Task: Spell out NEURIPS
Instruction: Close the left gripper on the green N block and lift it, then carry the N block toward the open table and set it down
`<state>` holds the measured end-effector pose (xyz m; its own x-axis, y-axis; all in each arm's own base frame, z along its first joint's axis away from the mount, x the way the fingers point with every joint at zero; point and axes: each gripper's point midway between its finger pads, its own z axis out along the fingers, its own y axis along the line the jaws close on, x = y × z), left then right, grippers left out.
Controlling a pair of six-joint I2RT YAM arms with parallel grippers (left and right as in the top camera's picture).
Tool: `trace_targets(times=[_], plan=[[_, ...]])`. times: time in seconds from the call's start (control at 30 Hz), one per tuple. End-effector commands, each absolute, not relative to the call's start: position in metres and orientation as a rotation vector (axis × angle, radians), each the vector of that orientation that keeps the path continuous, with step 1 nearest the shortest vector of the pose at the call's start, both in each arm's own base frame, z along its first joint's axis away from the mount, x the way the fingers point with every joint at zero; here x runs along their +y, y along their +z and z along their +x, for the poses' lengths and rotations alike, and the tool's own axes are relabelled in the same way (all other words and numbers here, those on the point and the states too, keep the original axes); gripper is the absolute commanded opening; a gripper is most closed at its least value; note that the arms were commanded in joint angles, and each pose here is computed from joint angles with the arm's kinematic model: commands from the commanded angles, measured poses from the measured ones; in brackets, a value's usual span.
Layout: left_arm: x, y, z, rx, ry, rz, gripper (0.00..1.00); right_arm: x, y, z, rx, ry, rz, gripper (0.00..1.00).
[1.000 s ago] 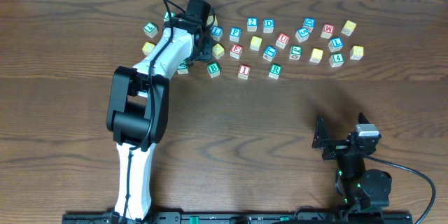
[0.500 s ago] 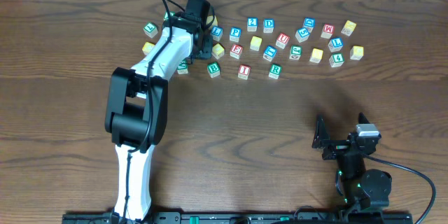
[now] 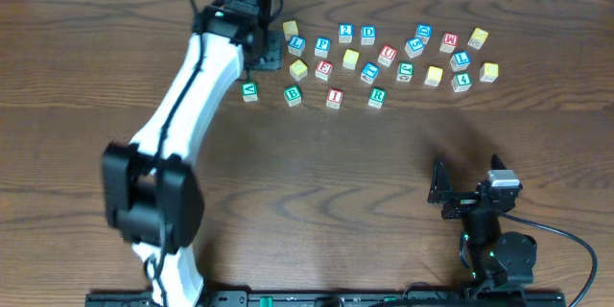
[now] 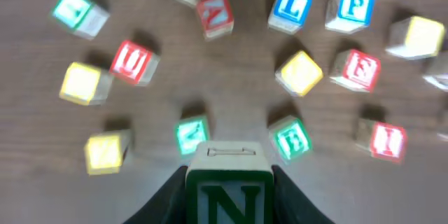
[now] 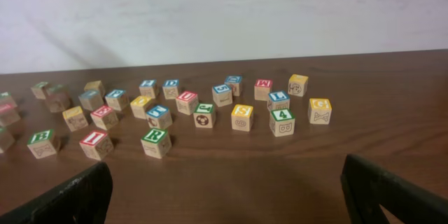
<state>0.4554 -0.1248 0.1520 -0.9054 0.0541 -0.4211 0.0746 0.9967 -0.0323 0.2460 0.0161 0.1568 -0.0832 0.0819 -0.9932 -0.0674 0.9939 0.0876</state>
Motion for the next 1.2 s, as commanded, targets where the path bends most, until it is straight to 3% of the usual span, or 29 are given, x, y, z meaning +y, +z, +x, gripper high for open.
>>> trace_targets(times=[0.0, 0.5, 0.87, 1.17], plan=[[-0.112, 0.179, 0.428, 2.729, -0.06, -0.007, 0.29, 0.018, 0.156, 0.246, 1.652, 0.124, -0.001, 0.99], [-0.099, 0.103, 0.321, 3.168, 0.076, -0.099, 0.3, 0.018, 0.156, 0.246, 1.652, 0.124, -0.001, 0.99], [-0.1, 0.035, 0.317, 3.123, 0.051, -0.098, 0.29, 0.018, 0.156, 0.246, 1.652, 0.124, -0.001, 0.99], [-0.101, 0.008, 0.318, 3.076, 0.023, -0.096, 0.3, 0.018, 0.156, 0.246, 1.652, 0.124, -0.001, 0.99]])
